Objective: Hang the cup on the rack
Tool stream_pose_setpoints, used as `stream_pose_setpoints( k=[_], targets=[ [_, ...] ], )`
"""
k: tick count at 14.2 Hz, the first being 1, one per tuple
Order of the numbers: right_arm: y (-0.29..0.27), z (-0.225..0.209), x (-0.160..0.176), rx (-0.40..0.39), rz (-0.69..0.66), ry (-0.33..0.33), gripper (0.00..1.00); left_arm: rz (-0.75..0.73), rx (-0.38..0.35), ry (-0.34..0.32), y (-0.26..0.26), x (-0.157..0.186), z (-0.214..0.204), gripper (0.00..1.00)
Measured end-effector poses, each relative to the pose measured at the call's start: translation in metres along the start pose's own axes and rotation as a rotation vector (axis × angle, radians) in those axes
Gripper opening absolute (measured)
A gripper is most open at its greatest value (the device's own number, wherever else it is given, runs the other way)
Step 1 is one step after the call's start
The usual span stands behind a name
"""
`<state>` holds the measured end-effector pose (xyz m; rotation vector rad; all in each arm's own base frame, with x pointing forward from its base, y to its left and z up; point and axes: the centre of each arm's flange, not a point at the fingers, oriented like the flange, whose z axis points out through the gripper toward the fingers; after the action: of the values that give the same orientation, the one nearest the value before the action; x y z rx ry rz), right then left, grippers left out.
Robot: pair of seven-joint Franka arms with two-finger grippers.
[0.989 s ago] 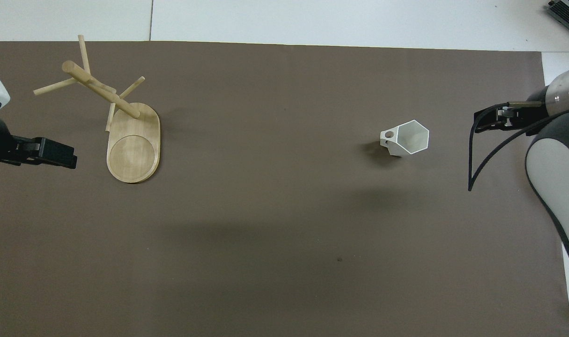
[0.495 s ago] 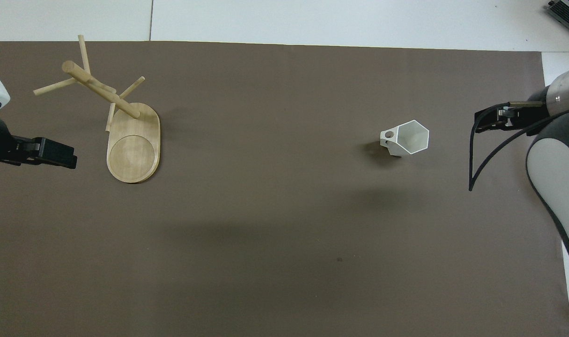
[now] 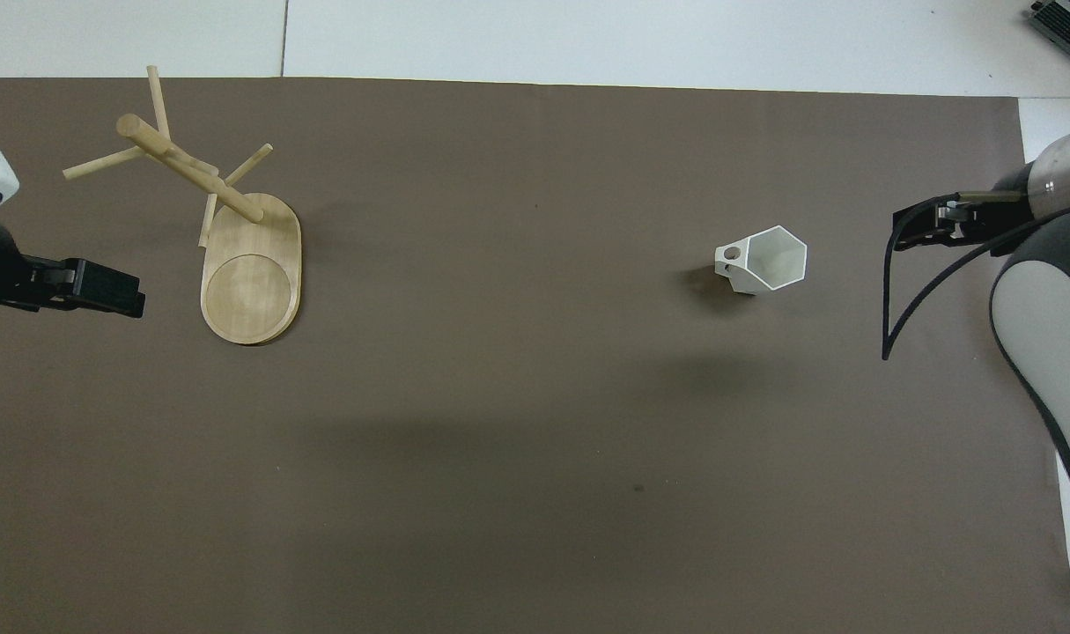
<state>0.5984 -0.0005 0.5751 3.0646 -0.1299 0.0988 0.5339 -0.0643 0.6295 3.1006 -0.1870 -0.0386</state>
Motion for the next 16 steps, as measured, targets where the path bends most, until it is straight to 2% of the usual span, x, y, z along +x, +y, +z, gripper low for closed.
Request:
stream_pose_setpoints(
  k=[10,16],
  targets=[
    [0.0,0.0001,-0.0001,0.0,0.0,-0.001,1.0,0.0,0.0,0.0,0.0,0.0,0.0,1.0],
    [-0.0016,0.0064,-0.0003,0.043,-0.023,-0.007,1.0,0.0,0.0,0.0,0.0,0.0,0.0,1.0]
  ],
)
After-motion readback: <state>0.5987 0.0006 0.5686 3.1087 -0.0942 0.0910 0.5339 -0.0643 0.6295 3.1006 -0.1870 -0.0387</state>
